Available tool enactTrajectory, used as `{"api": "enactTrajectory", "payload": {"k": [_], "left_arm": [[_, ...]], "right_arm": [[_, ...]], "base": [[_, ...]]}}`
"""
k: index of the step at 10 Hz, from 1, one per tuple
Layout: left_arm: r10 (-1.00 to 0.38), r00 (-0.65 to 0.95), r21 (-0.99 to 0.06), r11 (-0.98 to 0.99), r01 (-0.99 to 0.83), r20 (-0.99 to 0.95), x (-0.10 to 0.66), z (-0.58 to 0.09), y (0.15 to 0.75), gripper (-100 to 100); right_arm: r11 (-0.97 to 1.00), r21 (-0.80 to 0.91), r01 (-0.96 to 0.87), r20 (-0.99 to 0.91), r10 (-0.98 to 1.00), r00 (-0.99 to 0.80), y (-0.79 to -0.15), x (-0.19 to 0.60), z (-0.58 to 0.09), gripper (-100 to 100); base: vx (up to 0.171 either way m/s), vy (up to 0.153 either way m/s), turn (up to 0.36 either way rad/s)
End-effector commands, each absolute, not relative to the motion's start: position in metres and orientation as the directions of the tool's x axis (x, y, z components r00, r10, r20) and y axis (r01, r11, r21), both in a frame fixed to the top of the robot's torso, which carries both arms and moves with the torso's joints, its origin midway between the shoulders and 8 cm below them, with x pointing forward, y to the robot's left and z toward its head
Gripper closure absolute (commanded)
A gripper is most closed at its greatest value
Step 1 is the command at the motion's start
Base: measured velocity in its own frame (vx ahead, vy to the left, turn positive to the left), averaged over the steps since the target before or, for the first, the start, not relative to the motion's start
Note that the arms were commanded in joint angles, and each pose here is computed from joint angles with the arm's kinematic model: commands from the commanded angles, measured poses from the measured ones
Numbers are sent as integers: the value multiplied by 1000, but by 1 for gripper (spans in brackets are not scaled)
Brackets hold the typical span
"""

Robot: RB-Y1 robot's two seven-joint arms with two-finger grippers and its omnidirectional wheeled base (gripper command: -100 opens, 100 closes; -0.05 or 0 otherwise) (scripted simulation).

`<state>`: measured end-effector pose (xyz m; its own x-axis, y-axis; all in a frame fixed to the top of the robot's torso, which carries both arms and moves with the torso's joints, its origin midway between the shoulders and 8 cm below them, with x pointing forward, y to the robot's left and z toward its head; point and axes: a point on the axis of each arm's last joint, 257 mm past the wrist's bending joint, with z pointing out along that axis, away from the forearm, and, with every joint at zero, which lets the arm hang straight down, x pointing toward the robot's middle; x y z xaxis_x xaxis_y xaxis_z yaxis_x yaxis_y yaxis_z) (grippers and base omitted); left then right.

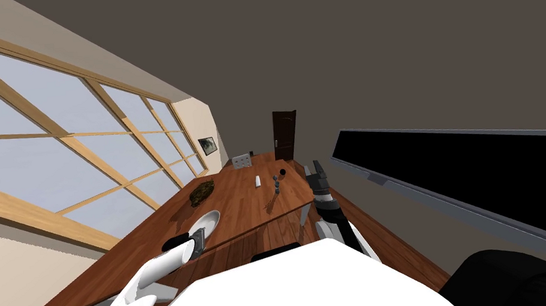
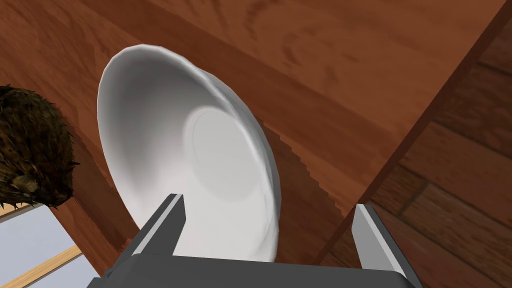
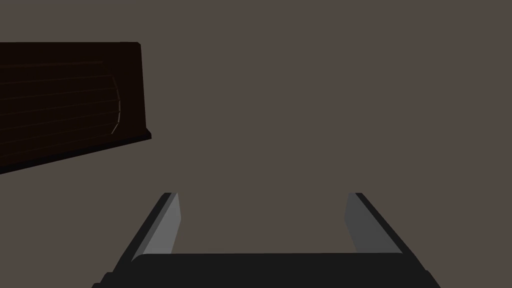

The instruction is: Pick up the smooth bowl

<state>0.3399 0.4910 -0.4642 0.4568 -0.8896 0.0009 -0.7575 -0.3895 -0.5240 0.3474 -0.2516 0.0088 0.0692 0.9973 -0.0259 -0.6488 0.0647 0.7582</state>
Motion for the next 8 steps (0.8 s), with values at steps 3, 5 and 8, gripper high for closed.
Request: {"api": "enactTrajectory", "payload": {"k": [3, 5, 8], "left_arm": [[-890, 457, -526, -389, -756, 1, 340, -469, 490, 100], [-889, 457, -525, -390, -757, 1, 340, -470, 490, 100], [-889, 458, -524, -391, -756, 2, 340, -470, 490, 0]], "right_arm": [[65, 758, -649, -26, 997, 69, -252, 347, 9, 0], [65, 758, -649, -26, 997, 69, -252, 347, 9, 0], [65, 758, -649, -26, 997, 69, -252, 347, 9, 0]], "base": [[15, 18, -3], [0, 0, 0], [0, 0, 0]]}}
